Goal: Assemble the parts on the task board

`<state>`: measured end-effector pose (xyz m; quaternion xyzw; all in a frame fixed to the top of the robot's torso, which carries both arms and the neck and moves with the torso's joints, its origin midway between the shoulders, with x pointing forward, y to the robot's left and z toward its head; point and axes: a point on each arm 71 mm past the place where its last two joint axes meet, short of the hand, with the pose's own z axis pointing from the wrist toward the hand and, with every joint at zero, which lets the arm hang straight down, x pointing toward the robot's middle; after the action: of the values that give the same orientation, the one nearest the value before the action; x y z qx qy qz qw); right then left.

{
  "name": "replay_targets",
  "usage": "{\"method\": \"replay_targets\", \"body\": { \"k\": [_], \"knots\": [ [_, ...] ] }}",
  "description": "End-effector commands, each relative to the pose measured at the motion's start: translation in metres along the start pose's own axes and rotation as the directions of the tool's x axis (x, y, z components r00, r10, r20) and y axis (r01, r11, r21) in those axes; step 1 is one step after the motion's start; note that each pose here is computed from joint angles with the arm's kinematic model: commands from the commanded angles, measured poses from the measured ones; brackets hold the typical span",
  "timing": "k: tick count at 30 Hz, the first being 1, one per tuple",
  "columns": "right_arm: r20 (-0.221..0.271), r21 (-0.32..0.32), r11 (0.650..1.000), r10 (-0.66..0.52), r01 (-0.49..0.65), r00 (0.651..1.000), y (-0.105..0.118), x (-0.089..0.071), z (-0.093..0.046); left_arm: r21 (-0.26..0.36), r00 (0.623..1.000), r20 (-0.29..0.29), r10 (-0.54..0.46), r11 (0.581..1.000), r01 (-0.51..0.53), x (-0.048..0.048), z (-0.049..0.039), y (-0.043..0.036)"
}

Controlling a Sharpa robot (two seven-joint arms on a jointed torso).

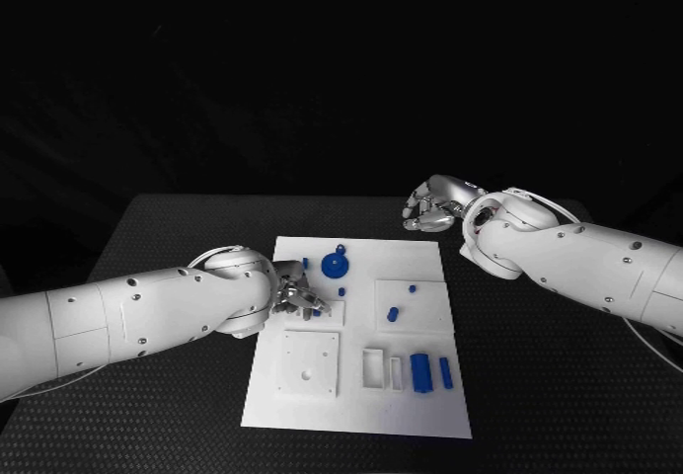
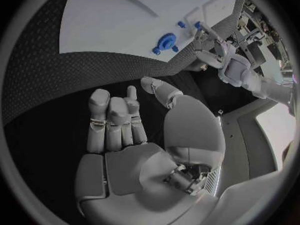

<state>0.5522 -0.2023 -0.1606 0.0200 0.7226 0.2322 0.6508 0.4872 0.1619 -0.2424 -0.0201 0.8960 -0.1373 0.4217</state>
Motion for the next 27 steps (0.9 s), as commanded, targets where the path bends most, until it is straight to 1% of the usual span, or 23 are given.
{"method": "replay_targets", "body": {
  "k": [1, 2, 3, 4, 8, 11, 16, 17, 19, 21, 25, 27],
  "knots": [
    [-0.009, -0.009, 1.000, -0.003, 0.003, 1.000, 0.000, 0.001, 0.000, 0.014, 1.000, -0.005, -0.002, 1.000, 0.002, -0.0047, -0.0030, -0.0011],
    [-0.009, -0.008, 1.000, -0.003, 0.003, 1.000, 0.000, 0.001, 0.000, 0.018, 1.000, 0.005, -0.003, 1.000, 0.003, -0.0102, -0.0046, -0.0015],
    [-0.009, -0.008, 1.000, -0.003, 0.003, 1.000, 0.000, 0.001, 0.000, 0.019, 1.000, 0.008, -0.005, 1.000, 0.005, -0.0118, -0.0051, -0.0018],
    [-0.009, -0.007, 1.000, -0.003, 0.003, 1.000, 0.000, 0.001, 0.000, 0.021, 1.000, 0.015, -0.010, 1.000, 0.009, -0.0157, -0.0065, -0.0017],
    [-0.010, -0.005, 1.000, -0.002, 0.002, 1.000, -0.001, 0.001, 0.000, 0.027, 0.999, 0.021, -0.029, 0.999, 0.028, -0.0238, -0.0101, -0.0020],
    [-0.010, -0.003, 1.000, -0.001, 0.001, 1.000, -0.002, 0.001, 0.000, 0.029, 0.999, 0.029, -0.028, 0.999, 0.027, -0.0329, -0.0128, -0.0036],
    [-0.007, 0.001, 1.000, 0.000, 0.000, 1.000, -0.003, 0.001, 0.000, 0.036, 0.999, 0.037, -0.032, 0.999, 0.031, -0.0434, -0.0183, -0.0025],
    [-0.007, 0.002, 1.000, 0.001, -0.001, 1.000, -0.003, 0.001, 0.000, 0.035, 0.998, 0.044, -0.041, 0.999, 0.039, -0.0474, -0.0197, -0.0021],
    [-0.006, 0.004, 1.000, 0.002, -0.002, 1.000, -0.004, 0.001, 0.000, 0.031, 0.997, 0.064, -0.052, 0.998, 0.050, -0.0568, -0.0218, 0.0001],
    [-0.004, 0.008, 1.000, 0.004, -0.004, 1.000, -0.006, 0.001, 0.000, 0.023, 0.994, 0.094, -0.063, 0.998, 0.061, -0.0678, -0.0216, 0.0045],
    [-0.003, 0.009, 1.000, 0.005, -0.005, 1.000, -0.006, 0.001, 0.001, 0.000, 0.986, 0.146, -0.076, 0.997, 0.077, -0.0882, -0.0150, 0.0159],
    [-0.003, 0.010, 1.000, 0.006, -0.006, 1.000, -0.006, 0.001, 0.001, -0.012, 0.985, 0.152, -0.076, 0.997, 0.079, -0.0937, -0.0120, 0.0191]
  ]
}}
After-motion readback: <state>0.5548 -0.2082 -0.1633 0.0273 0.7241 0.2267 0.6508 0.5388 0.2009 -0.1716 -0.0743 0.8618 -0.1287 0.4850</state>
